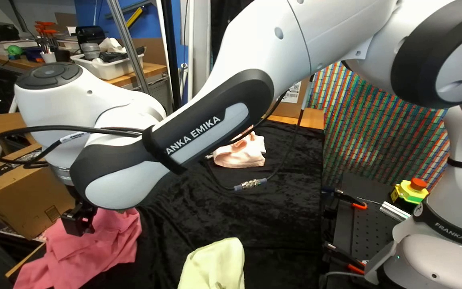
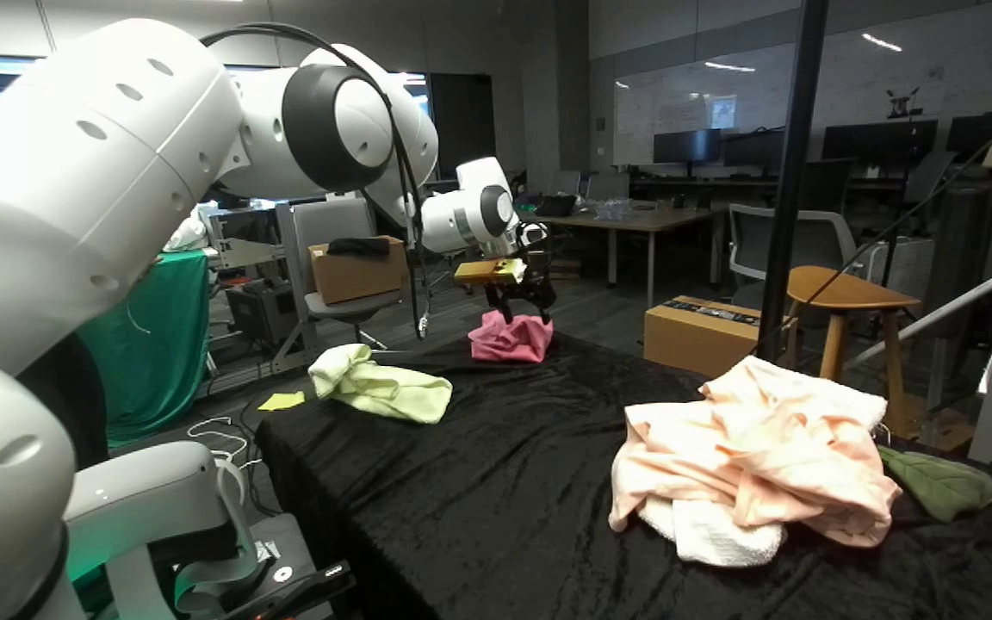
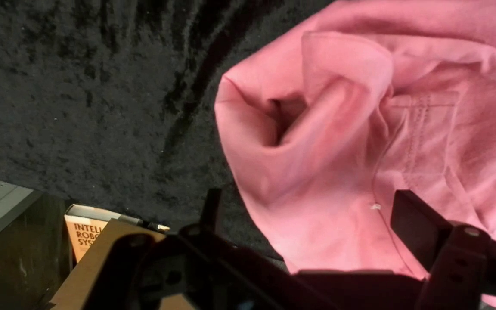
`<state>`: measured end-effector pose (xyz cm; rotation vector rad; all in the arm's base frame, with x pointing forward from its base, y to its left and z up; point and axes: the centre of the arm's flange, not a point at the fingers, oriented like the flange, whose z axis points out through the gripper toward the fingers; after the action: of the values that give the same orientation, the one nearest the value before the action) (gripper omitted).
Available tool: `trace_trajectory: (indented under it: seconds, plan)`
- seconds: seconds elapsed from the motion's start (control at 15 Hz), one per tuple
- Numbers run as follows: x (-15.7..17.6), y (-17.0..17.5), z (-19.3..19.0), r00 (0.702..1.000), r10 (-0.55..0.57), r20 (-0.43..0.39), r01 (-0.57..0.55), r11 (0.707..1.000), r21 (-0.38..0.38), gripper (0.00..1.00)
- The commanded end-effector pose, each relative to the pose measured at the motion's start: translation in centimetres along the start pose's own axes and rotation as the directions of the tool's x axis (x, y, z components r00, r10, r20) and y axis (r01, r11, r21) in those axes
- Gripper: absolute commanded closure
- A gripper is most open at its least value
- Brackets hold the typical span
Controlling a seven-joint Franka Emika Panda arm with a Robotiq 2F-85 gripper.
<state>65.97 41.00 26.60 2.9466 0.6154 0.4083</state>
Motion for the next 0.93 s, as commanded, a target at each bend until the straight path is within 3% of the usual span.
trace_trajectory:
  seconds: [0.0,0.6,0.67,0.73,0.87]
  plan:
    - [0.49,-0.32,0.16,0.999,0.02,0.025,-0.021,0.998,0.053,0.0]
    - [0.04,-1.17,0.7,0.997,0.034,0.065,-0.042,0.992,0.12,0.0]
    - [0.05,-1.12,0.71,0.997,0.034,0.067,-0.042,0.991,0.126,0.25]
    - [0.04,-1.1,0.72,0.997,0.035,0.068,-0.043,0.991,0.13,0.27]
    - [0.04,-0.98,0.75,0.997,0.038,0.071,-0.047,0.989,0.137,0.42]
